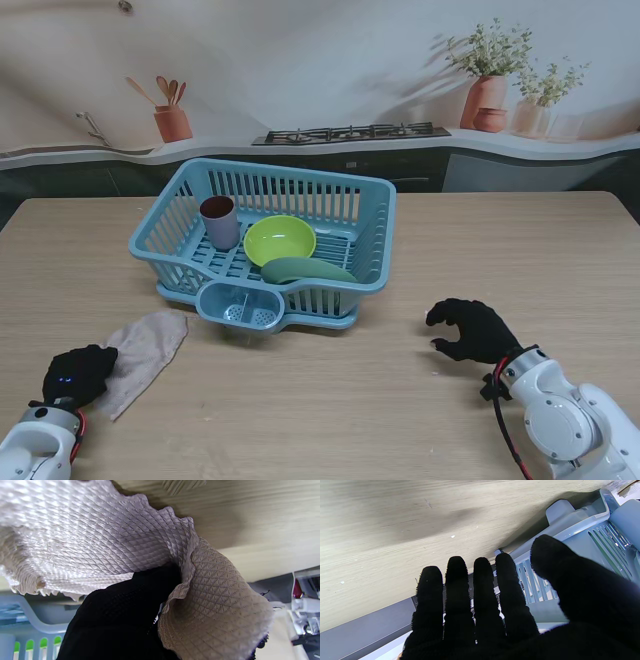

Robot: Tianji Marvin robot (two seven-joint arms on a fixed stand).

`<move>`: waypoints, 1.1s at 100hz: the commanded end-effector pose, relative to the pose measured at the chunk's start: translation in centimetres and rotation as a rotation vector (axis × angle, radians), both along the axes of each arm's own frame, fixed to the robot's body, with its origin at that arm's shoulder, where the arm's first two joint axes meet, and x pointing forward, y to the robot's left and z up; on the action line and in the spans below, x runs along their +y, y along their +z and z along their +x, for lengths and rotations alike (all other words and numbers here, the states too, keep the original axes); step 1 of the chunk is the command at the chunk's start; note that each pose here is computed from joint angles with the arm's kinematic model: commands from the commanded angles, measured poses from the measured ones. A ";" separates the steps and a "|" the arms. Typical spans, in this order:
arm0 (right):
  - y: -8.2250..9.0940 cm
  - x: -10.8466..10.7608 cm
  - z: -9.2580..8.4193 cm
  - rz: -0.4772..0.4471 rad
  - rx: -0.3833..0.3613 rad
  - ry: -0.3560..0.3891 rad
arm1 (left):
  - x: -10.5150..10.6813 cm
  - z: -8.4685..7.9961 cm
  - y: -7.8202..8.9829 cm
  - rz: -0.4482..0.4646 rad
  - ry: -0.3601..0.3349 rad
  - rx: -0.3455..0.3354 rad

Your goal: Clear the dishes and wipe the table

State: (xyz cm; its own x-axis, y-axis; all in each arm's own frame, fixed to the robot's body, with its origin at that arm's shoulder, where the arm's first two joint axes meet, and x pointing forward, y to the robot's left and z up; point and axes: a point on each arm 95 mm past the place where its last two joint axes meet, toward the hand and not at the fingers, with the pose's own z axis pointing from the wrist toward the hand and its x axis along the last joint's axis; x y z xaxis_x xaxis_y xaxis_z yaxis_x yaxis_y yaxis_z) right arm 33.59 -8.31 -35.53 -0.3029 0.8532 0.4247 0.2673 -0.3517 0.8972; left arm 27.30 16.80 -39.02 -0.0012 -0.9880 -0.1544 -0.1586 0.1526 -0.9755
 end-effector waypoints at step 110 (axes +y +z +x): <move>-0.2 0.1 -0.1 -0.011 0.010 0.007 | -0.8 2.5 -1.7 -0.018 0.062 -0.081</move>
